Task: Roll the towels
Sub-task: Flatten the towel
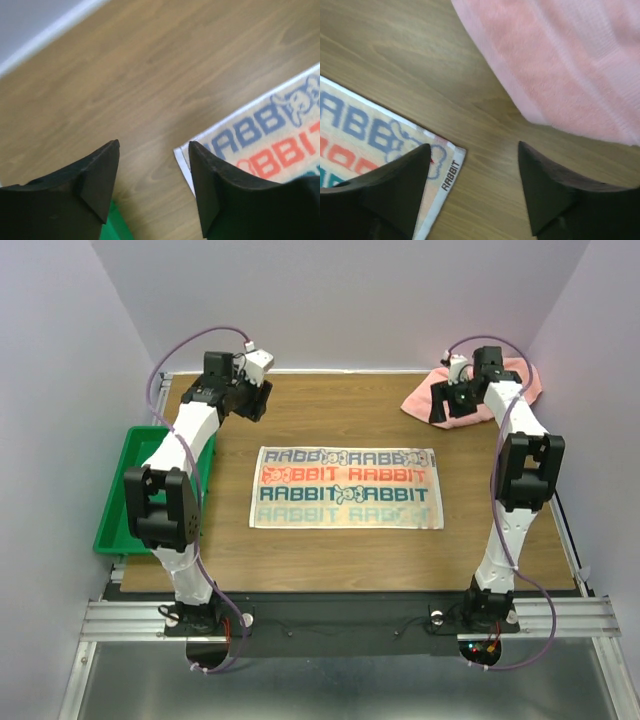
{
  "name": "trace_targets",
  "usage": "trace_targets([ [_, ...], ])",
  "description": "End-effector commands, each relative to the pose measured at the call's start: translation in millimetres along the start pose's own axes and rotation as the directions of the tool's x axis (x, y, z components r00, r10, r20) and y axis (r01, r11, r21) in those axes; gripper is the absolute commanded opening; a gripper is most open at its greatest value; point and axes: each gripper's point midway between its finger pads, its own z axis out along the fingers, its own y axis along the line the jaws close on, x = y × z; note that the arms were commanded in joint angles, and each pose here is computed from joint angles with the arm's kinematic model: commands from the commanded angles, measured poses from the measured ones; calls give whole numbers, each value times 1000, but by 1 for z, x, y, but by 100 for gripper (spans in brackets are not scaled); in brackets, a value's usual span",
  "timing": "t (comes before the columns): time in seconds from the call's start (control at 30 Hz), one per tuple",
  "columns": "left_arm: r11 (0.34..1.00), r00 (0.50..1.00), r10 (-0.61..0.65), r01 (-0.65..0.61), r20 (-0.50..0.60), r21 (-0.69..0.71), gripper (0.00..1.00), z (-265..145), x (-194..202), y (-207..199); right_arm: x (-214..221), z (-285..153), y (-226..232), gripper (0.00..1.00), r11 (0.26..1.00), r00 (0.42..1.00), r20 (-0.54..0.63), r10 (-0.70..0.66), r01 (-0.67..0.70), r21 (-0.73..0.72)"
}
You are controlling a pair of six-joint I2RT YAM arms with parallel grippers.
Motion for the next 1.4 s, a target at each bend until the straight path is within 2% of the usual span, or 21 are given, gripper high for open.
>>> trace_targets([
  [0.0, 998, 995, 1, 5, -99, 55, 57, 7, 30, -8, 24, 6, -2, 68, 1000, 997, -80, 6, -5, 20],
  [0.07, 996, 990, -15, 26, -142, 81, 49, 15, 44, -12, 39, 10, -1, 64, 1000, 993, -115, 13, -11, 14],
  [0.1, 996, 988, -20, 33, -152, 84, 48, 18, 48, -13, 45, 12, 0, 58, 1000, 992, -126, 7, -7, 6],
  [0.17, 995, 983, -31, 48, -184, 91, 45, 25, 59, -14, 60, 20, 4, 55, 1000, 987, -163, 15, -17, -13],
  [0.47, 989, 962, -48, 82, -267, 119, 45, 42, 90, -21, 86, 41, 15, 54, 995, 973, -226, 50, -67, -69],
  [0.73, 988, 953, -49, 89, -299, 123, 45, 48, 106, -24, 102, 51, 29, 48, 987, 959, -273, 69, -106, -121],
  [0.93, 983, 944, -56, 108, -325, 147, 45, 54, 116, -29, 105, 50, 48, 34, 972, 953, -292, 75, -135, -192],
  [1.1, 979, 938, -57, 120, -341, 166, 48, 58, 122, -32, 111, 50, 47, 16, 973, 948, -311, 63, -127, -191],
  [1.2, 974, 937, -59, 129, -345, 184, 47, 59, 124, -36, 110, 51, 46, 2, 975, 949, -309, 60, -123, -187],
  [1.37, 972, 933, -59, 134, -354, 193, 47, 62, 127, -37, 104, 49, 44, 1, 976, 954, -295, 55, -113, -184],
])
